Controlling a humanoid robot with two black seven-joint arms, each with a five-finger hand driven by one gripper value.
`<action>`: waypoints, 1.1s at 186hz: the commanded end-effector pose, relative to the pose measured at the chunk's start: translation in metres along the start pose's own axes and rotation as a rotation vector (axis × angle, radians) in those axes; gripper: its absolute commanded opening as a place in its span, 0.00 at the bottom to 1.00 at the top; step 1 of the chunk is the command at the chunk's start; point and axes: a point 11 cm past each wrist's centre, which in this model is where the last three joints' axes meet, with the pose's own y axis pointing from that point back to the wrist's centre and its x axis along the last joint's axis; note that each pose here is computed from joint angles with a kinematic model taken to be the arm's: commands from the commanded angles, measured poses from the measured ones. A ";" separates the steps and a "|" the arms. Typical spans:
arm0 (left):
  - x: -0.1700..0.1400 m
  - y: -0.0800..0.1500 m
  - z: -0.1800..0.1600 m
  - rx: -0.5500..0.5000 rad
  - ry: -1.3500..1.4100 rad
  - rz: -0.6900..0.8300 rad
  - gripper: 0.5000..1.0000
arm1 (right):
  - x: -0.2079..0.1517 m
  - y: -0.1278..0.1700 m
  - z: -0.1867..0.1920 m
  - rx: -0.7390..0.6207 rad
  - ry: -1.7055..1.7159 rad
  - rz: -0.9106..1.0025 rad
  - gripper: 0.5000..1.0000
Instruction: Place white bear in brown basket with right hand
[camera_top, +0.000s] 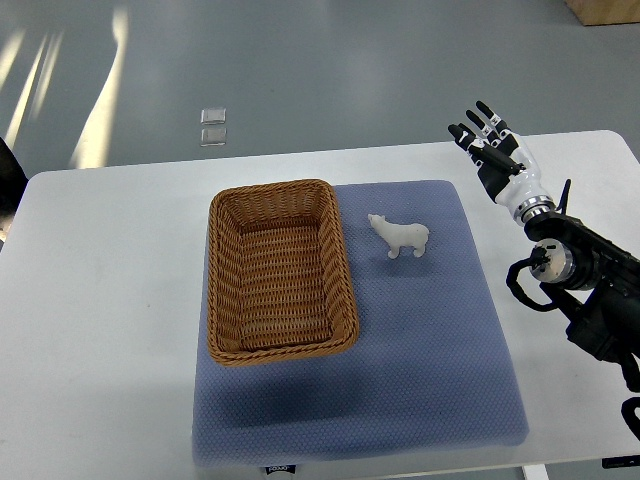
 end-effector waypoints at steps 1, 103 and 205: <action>0.000 0.000 0.000 -0.001 0.000 -0.001 1.00 | 0.000 0.000 0.000 0.000 0.001 0.000 0.85; 0.000 0.000 0.001 -0.002 0.001 -0.002 1.00 | -0.002 -0.001 -0.001 0.000 0.012 -0.005 0.85; -0.001 0.000 0.000 -0.001 0.001 -0.004 1.00 | -0.003 -0.001 -0.002 -0.003 0.023 -0.014 0.85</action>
